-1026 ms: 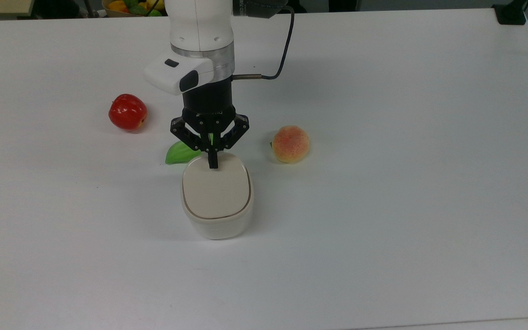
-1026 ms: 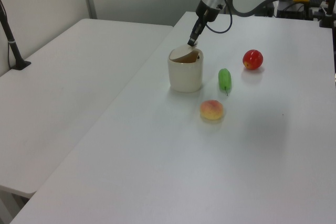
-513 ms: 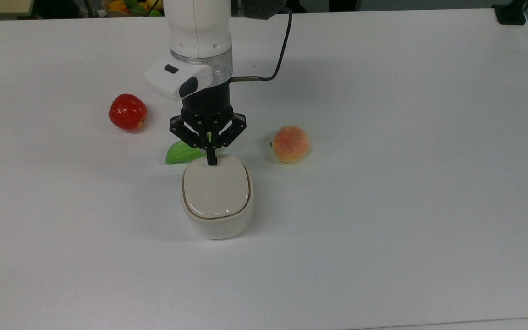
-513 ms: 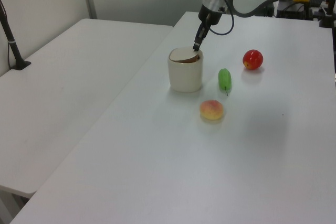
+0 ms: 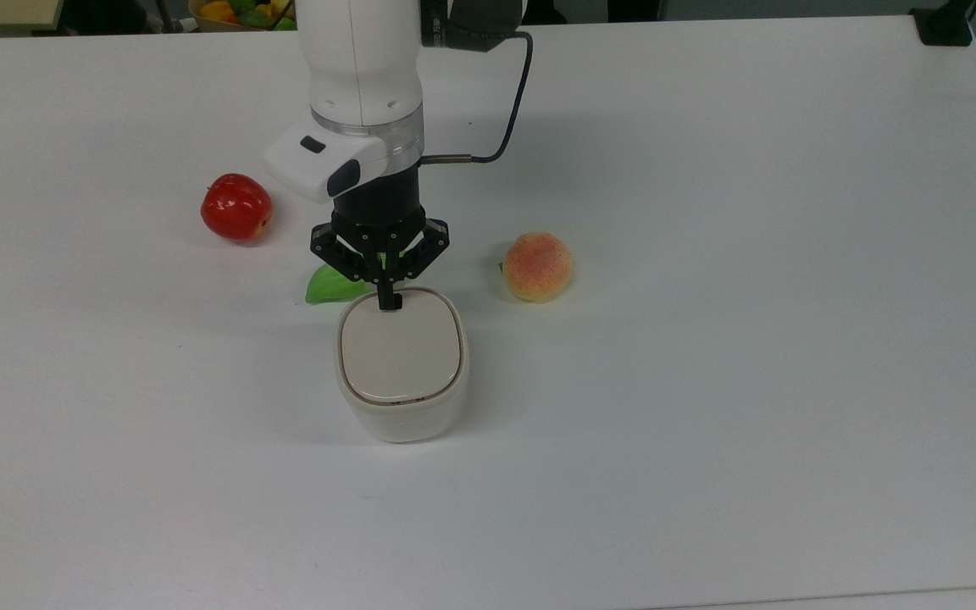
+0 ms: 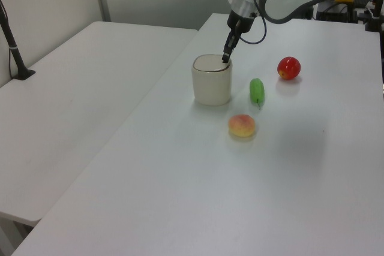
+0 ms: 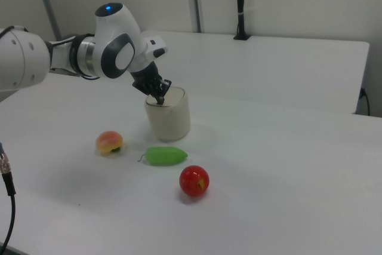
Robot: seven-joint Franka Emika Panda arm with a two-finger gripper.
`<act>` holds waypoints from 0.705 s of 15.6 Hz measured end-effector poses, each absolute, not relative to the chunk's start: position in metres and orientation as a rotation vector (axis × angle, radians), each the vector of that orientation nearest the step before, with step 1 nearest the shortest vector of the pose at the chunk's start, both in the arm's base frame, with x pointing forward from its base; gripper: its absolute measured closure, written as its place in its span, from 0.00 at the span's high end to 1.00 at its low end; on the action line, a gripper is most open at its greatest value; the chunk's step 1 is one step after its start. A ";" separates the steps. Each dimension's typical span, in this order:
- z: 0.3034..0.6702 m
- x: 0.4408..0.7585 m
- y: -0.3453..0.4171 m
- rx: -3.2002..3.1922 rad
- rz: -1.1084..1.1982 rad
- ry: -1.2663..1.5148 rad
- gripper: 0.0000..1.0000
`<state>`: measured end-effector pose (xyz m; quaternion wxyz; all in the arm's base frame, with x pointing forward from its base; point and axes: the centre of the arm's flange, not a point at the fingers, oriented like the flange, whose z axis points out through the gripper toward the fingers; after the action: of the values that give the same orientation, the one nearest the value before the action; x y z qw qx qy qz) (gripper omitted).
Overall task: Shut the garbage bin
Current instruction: 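Press the gripper down on the lid to seat it shut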
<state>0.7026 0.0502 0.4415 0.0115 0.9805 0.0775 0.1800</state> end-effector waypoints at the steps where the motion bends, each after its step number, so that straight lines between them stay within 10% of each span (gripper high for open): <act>1: 0.439 0.703 0.050 3.059 0.557 0.243 0.01; 11: 0.437 0.703 0.050 3.058 0.552 0.251 0.01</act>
<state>0.7033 0.0503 0.4373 0.0120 0.9808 0.0804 0.1771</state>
